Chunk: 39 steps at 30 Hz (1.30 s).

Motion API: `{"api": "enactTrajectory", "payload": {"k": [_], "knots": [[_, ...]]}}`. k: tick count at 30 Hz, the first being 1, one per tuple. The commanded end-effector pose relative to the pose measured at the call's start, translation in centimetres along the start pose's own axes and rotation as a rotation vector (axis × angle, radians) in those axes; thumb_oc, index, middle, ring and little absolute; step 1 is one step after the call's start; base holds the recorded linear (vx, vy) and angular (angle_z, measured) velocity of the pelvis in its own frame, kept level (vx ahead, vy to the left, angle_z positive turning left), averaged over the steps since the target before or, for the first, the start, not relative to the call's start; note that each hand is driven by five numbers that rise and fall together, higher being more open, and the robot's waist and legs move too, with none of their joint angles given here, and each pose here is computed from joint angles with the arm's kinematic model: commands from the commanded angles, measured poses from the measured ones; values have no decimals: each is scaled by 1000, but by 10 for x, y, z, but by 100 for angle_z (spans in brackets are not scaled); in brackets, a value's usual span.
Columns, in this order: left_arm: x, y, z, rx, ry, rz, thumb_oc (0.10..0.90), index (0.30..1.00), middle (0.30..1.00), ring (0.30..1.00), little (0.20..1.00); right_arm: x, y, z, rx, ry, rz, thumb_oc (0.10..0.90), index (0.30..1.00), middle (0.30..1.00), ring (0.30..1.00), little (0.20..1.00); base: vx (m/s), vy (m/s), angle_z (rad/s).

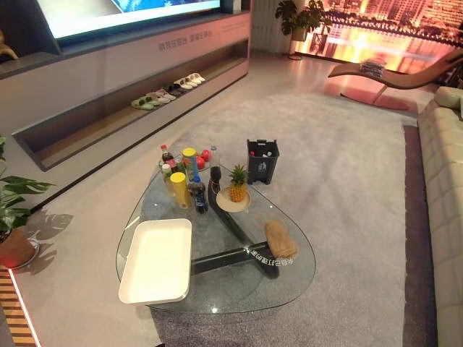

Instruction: Wipe the table with a cloth and put it in the basket.

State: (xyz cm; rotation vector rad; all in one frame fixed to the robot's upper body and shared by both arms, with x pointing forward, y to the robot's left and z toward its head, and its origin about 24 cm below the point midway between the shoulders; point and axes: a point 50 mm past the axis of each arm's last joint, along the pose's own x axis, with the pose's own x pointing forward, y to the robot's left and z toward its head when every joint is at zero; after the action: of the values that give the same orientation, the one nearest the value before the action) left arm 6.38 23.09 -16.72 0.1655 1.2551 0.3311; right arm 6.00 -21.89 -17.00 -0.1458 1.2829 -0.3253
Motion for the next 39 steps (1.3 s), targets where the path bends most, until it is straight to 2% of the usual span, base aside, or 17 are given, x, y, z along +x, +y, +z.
{"api": "enactTrajectory", "payload": {"k": [1,7,8,13,17,20,24,25,31,39], "knots": [[3,5,20,27,-68,23,800,900,900,900,900,1,-8,60,103,-232,-39,800,900,900,900,900,-62,-71,-19],[4,16,34,16,-105,61,800,900,900,900,900,-11,-6,115,146,-486,-27,800,900,900,900,900,-53,-162,0],[4,13,37,14,-122,55,800,900,900,900,900,-19,-8,138,151,-573,-32,800,900,900,900,900,-18,-205,9],[1,-5,54,53,-201,7,800,900,900,900,900,-46,-14,193,170,-784,-66,800,900,900,900,900,-51,-139,5],[-1,-12,63,69,-241,-8,800,900,900,900,900,-60,-20,214,183,-880,-89,800,900,900,900,900,-45,-54,9],[-1,-12,74,73,-280,-14,800,900,900,900,900,-88,-36,254,224,-1023,-133,800,900,900,900,900,-56,-42,7],[-1,-10,80,65,-297,-14,800,900,900,900,900,-113,-48,282,250,-1143,-182,800,900,900,900,900,-39,-9,6],[-2,-12,88,58,-312,-17,800,900,900,900,900,-133,-54,302,269,-1228,-214,800,900,900,900,900,-73,1,7],[-4,-16,110,40,-370,-31,800,900,900,900,900,-195,-77,352,327,-1454,-338,800,900,900,900,900,-64,14,4],[-11,-28,131,23,-435,-54,800,900,900,900,900,-243,-98,384,407,-1574,-430,800,900,900,900,900,-34,9,2]]}}
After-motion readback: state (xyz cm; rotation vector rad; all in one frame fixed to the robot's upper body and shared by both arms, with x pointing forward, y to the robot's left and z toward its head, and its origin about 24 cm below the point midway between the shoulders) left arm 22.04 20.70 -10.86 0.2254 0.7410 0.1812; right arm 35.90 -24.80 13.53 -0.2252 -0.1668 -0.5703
